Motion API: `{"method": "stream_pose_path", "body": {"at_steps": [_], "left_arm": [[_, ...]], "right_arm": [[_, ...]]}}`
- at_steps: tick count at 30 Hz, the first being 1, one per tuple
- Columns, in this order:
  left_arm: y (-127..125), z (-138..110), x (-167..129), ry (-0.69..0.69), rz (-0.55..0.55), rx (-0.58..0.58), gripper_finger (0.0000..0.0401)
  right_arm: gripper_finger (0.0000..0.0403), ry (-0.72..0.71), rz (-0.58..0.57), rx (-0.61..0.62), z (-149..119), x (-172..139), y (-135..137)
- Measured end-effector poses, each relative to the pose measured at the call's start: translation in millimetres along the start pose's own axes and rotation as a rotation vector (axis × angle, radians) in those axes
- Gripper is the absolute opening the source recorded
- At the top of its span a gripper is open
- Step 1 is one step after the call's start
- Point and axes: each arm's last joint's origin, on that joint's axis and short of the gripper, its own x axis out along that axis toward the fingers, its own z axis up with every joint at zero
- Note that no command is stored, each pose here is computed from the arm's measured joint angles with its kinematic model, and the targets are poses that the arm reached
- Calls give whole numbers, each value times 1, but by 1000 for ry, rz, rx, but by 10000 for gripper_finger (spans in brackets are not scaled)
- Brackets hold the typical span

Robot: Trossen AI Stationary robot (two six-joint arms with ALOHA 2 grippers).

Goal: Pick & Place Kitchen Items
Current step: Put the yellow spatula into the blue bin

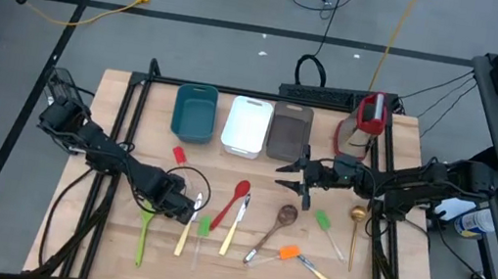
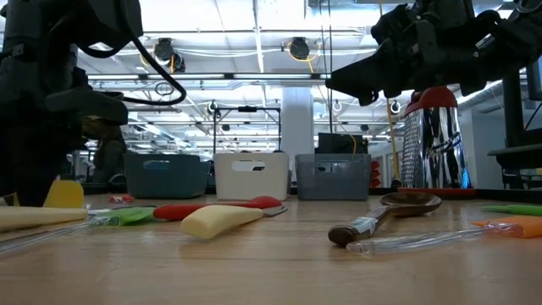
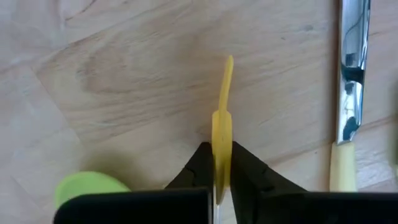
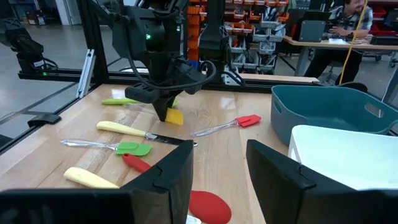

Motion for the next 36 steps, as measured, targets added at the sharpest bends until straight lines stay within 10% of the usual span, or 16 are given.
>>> {"method": "stream_pose_path", "body": {"at_steps": [36], "left_arm": [[25, 28, -83, -348, -288, 23, 13]], "right_arm": [[141, -15, -1, -30, 2, 0, 0]]}}
